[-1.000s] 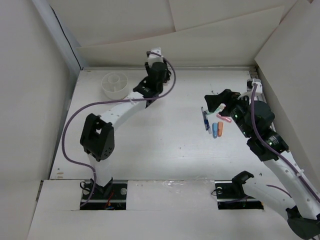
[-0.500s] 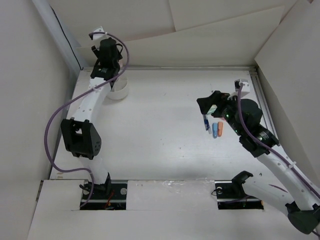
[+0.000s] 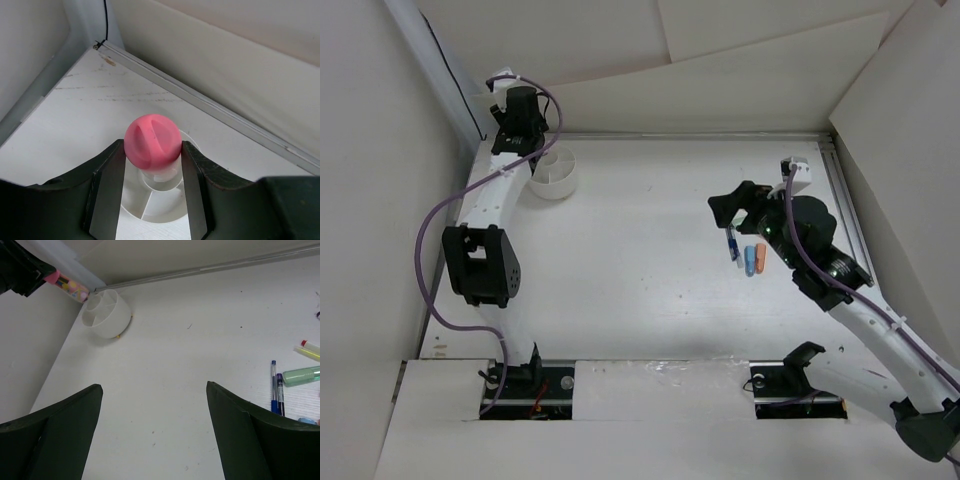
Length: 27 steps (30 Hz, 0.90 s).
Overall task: Sort the stationery into containers
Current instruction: Place the stationery into the container
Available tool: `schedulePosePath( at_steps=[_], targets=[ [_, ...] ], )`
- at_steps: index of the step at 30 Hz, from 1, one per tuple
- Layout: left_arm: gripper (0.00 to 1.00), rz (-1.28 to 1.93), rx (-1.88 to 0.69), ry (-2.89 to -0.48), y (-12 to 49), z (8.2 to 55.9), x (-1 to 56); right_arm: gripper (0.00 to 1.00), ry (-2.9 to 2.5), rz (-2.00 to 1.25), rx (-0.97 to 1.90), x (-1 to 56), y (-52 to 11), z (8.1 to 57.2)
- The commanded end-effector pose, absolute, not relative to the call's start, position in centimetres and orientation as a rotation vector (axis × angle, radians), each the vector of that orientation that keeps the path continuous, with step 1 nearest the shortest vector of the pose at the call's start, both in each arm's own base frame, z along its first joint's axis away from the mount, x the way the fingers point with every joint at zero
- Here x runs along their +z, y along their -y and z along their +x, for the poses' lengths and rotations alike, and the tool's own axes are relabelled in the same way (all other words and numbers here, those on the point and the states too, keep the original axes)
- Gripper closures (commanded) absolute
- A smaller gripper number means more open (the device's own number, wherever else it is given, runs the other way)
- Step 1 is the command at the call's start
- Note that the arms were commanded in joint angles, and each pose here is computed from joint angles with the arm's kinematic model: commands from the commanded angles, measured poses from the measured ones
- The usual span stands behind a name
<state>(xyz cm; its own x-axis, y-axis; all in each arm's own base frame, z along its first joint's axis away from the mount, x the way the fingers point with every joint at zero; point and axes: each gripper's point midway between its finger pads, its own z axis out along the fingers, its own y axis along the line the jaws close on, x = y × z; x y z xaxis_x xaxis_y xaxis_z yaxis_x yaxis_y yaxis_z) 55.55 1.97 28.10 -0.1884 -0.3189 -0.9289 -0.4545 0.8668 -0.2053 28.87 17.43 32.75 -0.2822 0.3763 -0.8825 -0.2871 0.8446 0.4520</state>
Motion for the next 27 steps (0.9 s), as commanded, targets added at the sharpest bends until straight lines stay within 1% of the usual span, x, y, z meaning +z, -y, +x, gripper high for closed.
schedulePosePath(
  at_steps=[1,8,13,19,27],
  targets=[
    [0.86,-0.568,0.079,-1.694,-1.5,55.9,31.7,0.1,-1.706,0.072,0.665,33.5,-18.1,29.3],
    [0.86,-0.554,0.08,-1.707,-1.4,56.2,30.7,0.1,-1.706,0.071,0.664,33.5,-18.3,29.2],
    [0.86,-0.553,0.092,-1.739,-1.3,56.5,28.5,0.1,-1.704,0.078,0.656,33.5,-18.1,29.3],
    [0.86,-0.522,0.083,-1.758,-0.2,56.7,27.8,0.1,-1.704,0.078,0.656,33.5,-18.1,29.3],
    [0.86,-0.505,0.159,-1.797,0.0,56.2,25.3,0.1,-1.701,0.085,0.633,33.5,-17.8,29.4]
  ],
)
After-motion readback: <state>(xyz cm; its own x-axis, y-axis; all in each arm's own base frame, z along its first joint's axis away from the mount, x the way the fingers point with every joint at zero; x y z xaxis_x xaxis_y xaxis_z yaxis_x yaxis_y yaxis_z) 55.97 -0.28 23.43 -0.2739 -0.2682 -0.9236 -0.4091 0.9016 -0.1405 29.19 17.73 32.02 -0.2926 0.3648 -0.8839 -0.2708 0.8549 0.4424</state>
